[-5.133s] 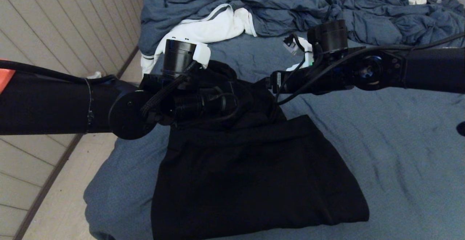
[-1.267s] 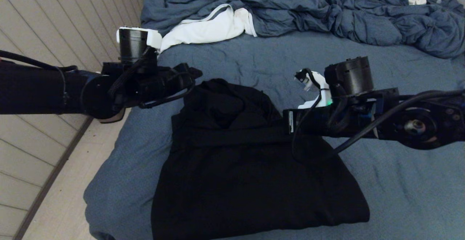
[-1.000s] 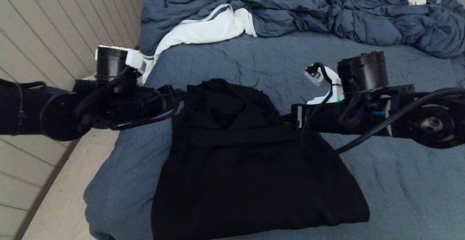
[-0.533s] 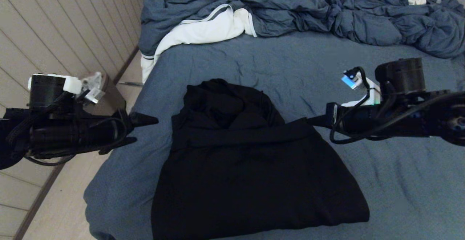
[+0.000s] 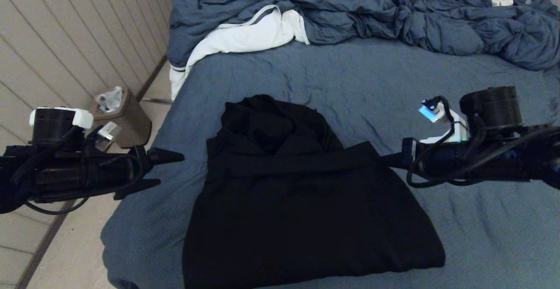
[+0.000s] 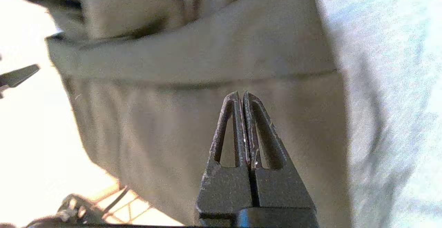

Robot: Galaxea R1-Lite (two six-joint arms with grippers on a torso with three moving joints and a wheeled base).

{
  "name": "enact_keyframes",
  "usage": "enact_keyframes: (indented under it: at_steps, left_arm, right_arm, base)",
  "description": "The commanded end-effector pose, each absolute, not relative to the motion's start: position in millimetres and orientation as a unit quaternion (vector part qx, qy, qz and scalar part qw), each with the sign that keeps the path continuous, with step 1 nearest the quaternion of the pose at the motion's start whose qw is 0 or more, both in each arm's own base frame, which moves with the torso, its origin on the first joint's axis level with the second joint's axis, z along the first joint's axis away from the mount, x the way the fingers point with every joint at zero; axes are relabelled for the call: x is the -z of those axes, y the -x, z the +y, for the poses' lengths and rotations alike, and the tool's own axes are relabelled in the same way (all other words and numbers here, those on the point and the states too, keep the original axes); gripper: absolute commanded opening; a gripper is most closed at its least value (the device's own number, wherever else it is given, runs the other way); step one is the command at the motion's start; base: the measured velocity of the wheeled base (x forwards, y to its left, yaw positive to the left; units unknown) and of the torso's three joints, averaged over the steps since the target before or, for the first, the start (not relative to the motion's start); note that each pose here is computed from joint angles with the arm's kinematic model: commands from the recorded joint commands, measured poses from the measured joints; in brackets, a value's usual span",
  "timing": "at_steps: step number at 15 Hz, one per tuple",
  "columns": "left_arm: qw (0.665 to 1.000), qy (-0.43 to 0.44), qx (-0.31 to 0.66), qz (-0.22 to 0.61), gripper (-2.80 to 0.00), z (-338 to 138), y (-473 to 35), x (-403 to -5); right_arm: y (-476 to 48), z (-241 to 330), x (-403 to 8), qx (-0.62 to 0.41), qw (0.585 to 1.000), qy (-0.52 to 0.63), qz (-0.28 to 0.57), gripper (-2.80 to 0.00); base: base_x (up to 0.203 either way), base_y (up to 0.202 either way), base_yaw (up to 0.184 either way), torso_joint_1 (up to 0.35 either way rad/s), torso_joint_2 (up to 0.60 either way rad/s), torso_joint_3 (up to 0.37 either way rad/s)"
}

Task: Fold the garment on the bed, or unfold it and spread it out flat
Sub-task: Fold the black sweatshirt

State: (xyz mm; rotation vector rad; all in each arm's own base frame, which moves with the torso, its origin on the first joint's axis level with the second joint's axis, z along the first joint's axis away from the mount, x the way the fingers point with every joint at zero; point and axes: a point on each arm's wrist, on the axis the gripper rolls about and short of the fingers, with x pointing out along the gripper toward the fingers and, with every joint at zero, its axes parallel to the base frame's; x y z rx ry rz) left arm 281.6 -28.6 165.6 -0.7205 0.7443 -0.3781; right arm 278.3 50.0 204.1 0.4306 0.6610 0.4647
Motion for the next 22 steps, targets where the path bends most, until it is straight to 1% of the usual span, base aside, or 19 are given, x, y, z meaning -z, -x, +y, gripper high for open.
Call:
enact_keyframes:
  at_steps: [1, 2, 3, 5, 10, 14, 15, 18, 22]
  left_arm:
    - [0.854, 0.345, 0.18, 0.346, 0.0, -27, -282, -161]
    - [0.861, 0.343, 0.185, 0.328, 0.0, -27, -281, -162]
    - [0.863, 0.343, 0.188, 0.319, -2.8, -26, -279, -162]
    - [0.861, 0.343, 0.191, 0.322, -2.8, -27, -276, -158]
    - [0.861, 0.343, 0.189, 0.324, -2.8, -27, -275, -153]
    - [0.848, 0.342, 0.194, 0.354, -2.8, -31, -274, -137]
    - [0.847, 0.343, 0.205, 0.352, -2.8, -32, -275, -137]
    - [0.857, 0.337, 0.216, 0.324, -2.8, -32, -271, -148]
    - [0.85, 0.344, 0.212, 0.337, -2.8, -32, -270, -143]
  right_arm:
    - [-261, 48, -211, -0.235, 0.897, -0.209, 0.309, -2.8]
    - [-253, 47, -211, -0.246, 0.895, -0.211, 0.307, -2.8]
    - [-249, 46, -212, -0.262, 0.889, -0.215, 0.307, -2.8]
    - [-250, 47, -210, -0.278, 0.881, -0.219, 0.314, -2.8]
    - [-254, 46, -198, -0.272, 0.878, -0.218, 0.328, -2.8]
    - [-261, 41, -185, -0.269, 0.887, -0.219, 0.304, -2.8]
    - [-262, 40, -184, -0.267, 0.888, -0.219, 0.303, -2.8]
    - [-261, 40, -184, -0.267, 0.889, -0.218, 0.302, -2.8]
    - [-266, 30, -184, -0.251, 0.893, -0.225, 0.298, -2.8]
  base:
    - [0.0, 0.0, 0.0, 0.0, 0.0, 0.0]
    - [0.0, 0.0, 0.0, 0.0, 0.0, 0.0]
    - [0.0, 0.0, 0.0, 0.0, 0.0, 0.0]
    - [0.0, 0.0, 0.0, 0.0, 0.0, 0.0]
    - [0.0, 0.0, 0.0, 0.0, 0.0, 0.0]
    - [0.0, 0.0, 0.0, 0.0, 0.0, 0.0]
    - [0.0, 0.0, 0.0, 0.0, 0.0, 0.0]
    - [0.0, 0.0, 0.0, 0.0, 0.0, 0.0]
    - [0.0, 0.0, 0.0, 0.0, 0.0, 0.0]
